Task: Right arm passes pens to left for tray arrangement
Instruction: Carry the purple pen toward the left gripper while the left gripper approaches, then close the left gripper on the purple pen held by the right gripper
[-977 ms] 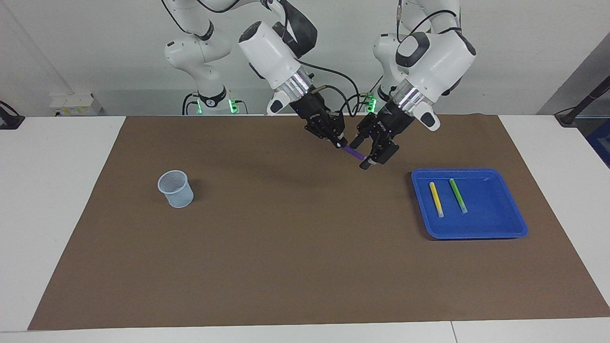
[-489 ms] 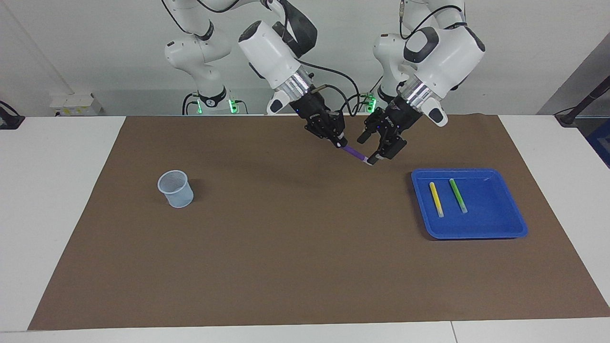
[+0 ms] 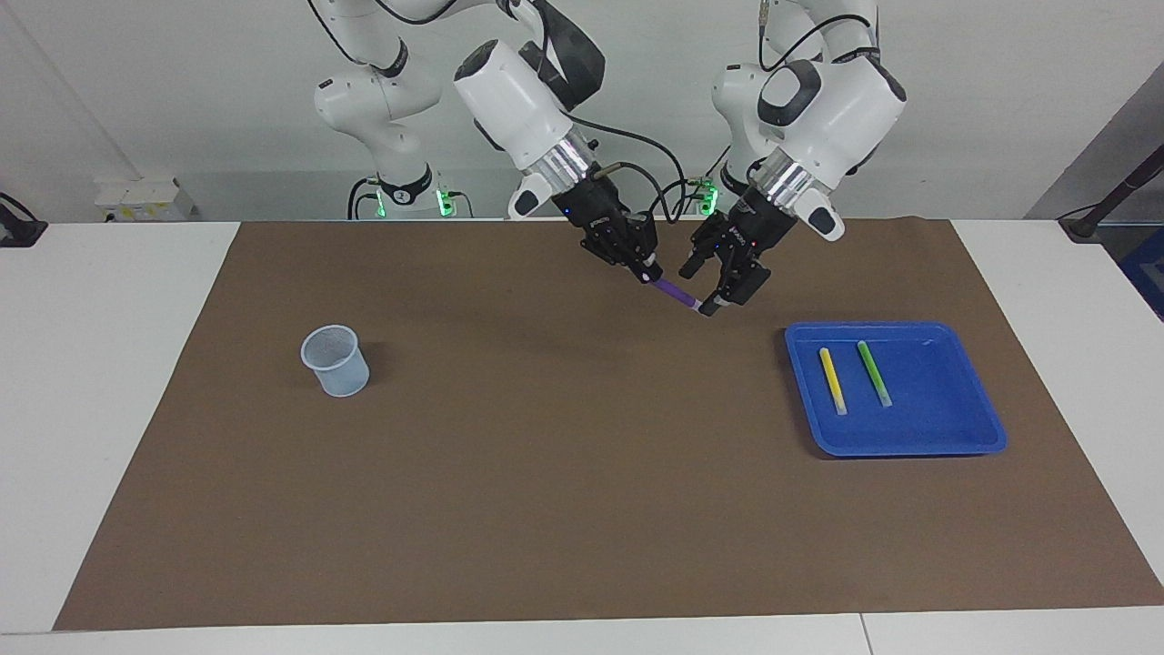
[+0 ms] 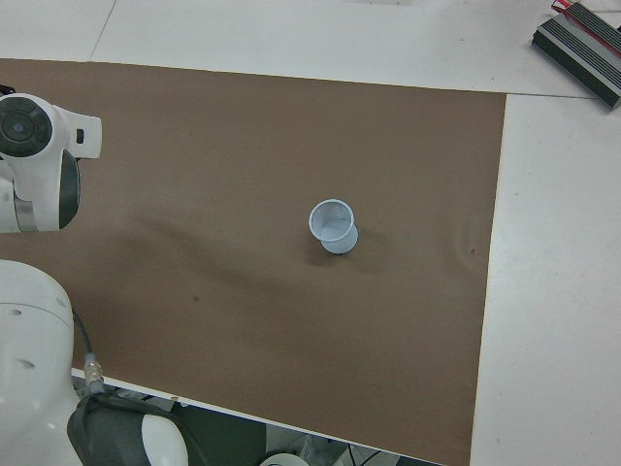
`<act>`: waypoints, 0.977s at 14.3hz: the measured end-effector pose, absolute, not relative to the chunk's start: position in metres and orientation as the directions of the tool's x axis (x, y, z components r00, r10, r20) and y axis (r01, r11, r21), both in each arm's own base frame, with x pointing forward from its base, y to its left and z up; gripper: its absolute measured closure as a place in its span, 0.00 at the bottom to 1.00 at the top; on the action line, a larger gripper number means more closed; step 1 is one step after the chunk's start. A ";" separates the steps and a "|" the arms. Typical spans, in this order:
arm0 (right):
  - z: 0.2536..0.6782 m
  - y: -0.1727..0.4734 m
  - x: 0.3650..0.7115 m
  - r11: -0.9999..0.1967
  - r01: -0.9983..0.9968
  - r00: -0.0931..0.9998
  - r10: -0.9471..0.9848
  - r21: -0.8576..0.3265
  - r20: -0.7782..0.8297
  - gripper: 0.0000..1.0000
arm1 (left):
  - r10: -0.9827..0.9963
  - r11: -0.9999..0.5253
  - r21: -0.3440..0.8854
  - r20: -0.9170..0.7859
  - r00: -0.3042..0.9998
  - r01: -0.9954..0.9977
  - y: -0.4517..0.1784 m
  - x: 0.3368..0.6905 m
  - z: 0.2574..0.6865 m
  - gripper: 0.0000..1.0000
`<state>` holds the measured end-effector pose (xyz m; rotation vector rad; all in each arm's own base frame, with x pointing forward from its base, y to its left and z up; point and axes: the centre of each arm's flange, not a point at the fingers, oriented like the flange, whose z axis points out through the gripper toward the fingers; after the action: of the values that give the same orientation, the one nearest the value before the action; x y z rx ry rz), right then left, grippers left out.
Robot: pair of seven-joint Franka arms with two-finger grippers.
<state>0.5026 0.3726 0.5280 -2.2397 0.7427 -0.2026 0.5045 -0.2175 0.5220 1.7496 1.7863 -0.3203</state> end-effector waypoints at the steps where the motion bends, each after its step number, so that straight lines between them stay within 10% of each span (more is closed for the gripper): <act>1: 0.528 0.372 0.503 -0.547 -0.449 0.818 -0.569 -0.707 -0.080 0.81 | 0.819 0.100 0.247 -0.571 0.062 0.964 -0.219 0.504 0.521 0.10; 14: 0.528 0.371 0.504 -0.545 -0.451 0.816 -0.572 -0.707 -0.080 0.81 | 0.825 0.110 0.286 -0.560 0.073 0.952 -0.231 0.497 0.509 0.20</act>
<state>0.5041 0.3707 0.5280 -2.2385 0.7471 -0.2046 0.4969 -0.2307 0.5087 1.7345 1.7718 -0.2619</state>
